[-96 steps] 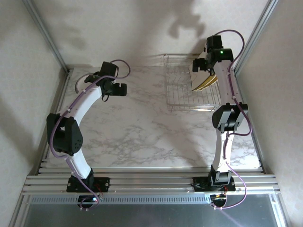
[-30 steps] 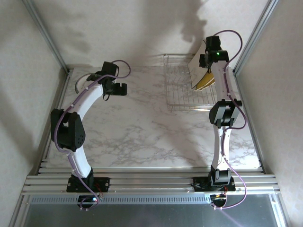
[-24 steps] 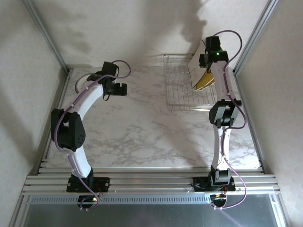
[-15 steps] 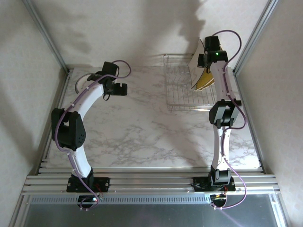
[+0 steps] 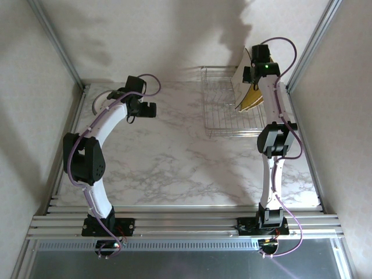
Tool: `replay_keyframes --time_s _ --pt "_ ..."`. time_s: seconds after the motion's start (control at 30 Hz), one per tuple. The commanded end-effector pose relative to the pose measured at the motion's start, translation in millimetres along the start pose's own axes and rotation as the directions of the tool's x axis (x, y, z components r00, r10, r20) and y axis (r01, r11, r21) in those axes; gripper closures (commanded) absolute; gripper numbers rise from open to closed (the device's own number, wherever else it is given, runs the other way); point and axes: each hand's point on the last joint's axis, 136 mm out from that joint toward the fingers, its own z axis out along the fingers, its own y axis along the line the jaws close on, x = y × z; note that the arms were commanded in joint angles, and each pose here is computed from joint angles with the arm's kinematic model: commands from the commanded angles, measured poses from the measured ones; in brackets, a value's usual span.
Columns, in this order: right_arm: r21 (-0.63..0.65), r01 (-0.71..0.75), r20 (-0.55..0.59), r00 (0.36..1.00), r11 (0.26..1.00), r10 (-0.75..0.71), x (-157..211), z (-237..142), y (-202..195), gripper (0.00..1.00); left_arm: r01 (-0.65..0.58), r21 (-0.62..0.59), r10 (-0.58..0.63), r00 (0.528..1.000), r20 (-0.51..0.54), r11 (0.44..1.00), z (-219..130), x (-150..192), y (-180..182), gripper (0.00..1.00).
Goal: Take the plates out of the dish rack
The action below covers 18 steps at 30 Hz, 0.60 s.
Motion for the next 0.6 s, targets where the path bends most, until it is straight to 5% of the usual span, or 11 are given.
replay_keyframes --time_s 0.0,0.57 --pt "0.006 0.012 0.045 0.999 1.000 -0.013 -14 -35 -2 1.00 0.002 0.006 -0.002 1.000 0.003 1.000 -3 -3 1 0.00" --pt "0.067 0.031 0.113 0.993 0.997 -0.039 -28 -105 -24 1.00 0.005 0.026 -0.005 1.000 0.002 1.000 -9 6 -3 0.01"
